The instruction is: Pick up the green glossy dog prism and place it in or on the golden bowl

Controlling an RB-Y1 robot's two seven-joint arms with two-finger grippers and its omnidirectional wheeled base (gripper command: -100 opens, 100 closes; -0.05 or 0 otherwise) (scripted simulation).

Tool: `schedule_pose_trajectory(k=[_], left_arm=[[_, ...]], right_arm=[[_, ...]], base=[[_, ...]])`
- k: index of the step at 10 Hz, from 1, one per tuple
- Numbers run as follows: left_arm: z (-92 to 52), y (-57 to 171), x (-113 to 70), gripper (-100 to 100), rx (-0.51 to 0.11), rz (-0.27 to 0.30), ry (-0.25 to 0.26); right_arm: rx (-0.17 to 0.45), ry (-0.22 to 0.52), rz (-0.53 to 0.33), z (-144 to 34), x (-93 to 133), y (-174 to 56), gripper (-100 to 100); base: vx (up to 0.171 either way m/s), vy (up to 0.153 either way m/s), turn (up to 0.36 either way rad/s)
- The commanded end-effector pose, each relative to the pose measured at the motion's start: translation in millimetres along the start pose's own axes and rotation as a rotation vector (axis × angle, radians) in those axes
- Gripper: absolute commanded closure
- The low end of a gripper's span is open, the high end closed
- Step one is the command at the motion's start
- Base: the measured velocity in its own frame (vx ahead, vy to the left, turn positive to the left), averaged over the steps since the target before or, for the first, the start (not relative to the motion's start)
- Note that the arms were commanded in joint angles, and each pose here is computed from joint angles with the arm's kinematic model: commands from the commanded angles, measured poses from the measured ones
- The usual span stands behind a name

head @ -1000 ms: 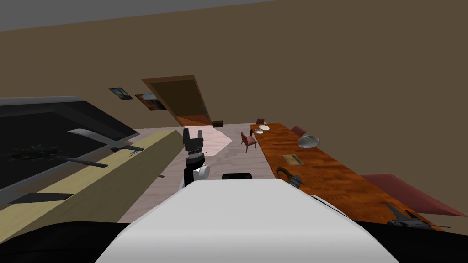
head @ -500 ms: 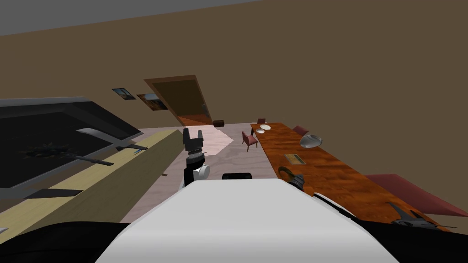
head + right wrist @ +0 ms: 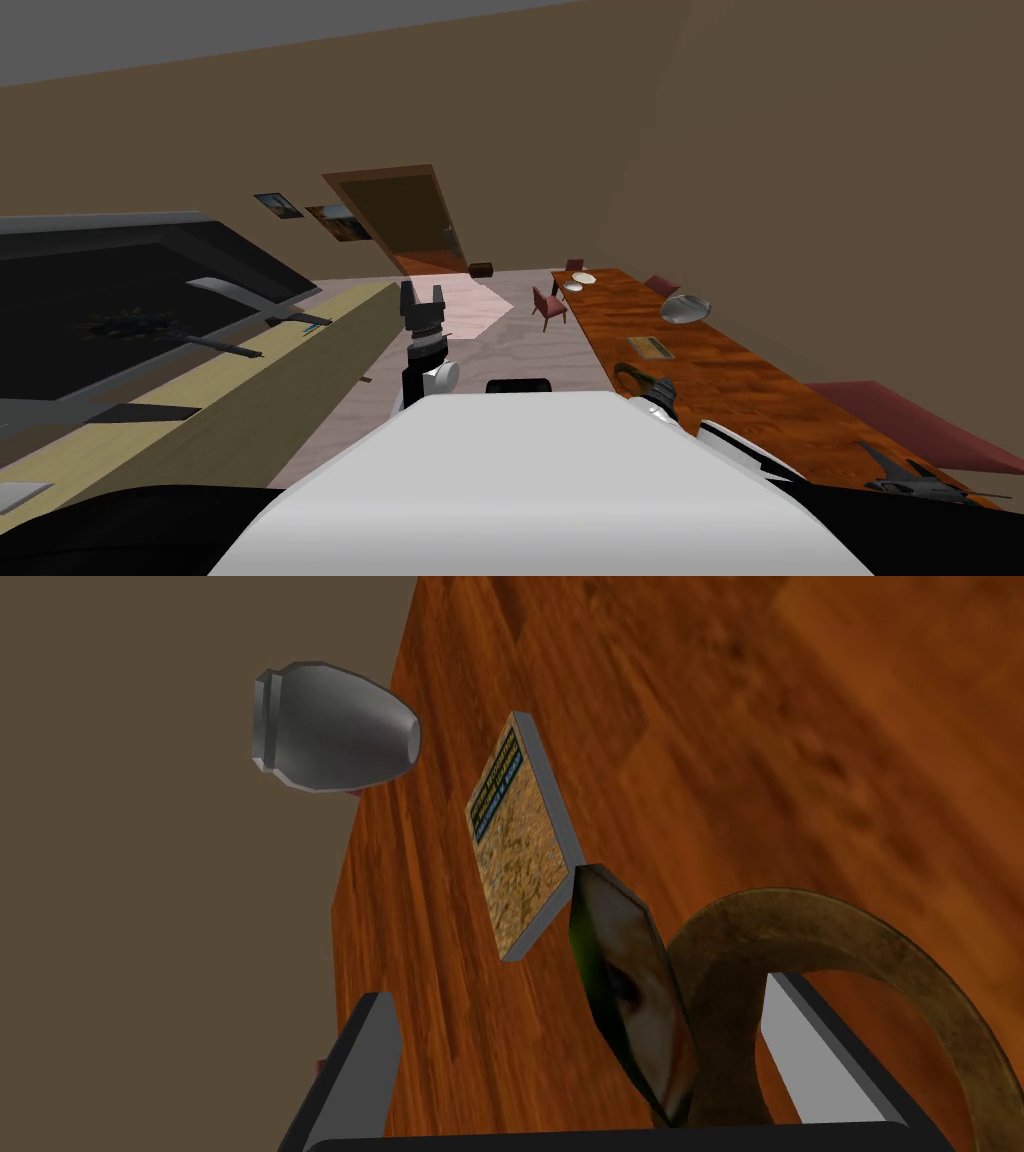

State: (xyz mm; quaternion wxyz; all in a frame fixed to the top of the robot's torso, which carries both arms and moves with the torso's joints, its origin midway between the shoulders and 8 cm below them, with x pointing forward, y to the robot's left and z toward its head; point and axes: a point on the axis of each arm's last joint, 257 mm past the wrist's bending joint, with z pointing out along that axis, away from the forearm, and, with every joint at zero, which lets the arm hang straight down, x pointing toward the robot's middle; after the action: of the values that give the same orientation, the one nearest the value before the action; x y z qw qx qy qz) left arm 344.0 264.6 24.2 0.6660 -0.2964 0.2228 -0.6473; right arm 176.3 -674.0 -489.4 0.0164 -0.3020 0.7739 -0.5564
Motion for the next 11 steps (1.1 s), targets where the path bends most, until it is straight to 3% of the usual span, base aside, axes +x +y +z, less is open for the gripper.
schedule_pose_trajectory(k=[1,5,6,11], left_arm=[[0.0,0.0,0.0,0,0.0,0.0,0.0],[0.0,0.0,0.0,0,0.0,0.0,0.0],[0.0,0.0,0.0,0,0.0,0.0,0.0],[0.0,0.0,0.0,0,0.0,0.0,0.0]], right_arm=[[-0.006,0.0,0.011,10.0,5.8,-9.3,-100],[-0.008,0.001,0.016,16.1,10.2,-15.2,-100],[-0.008,0.001,0.014,16.2,10.1,-15.3,0],[-0.008,0.001,0.014,16.2,10.1,-15.3,0]], base=[[-0.03,0.07,0.013],[-0.016,0.037,0.007],[0.0,0.0,0.0],[0.0,0.0,0.0]])
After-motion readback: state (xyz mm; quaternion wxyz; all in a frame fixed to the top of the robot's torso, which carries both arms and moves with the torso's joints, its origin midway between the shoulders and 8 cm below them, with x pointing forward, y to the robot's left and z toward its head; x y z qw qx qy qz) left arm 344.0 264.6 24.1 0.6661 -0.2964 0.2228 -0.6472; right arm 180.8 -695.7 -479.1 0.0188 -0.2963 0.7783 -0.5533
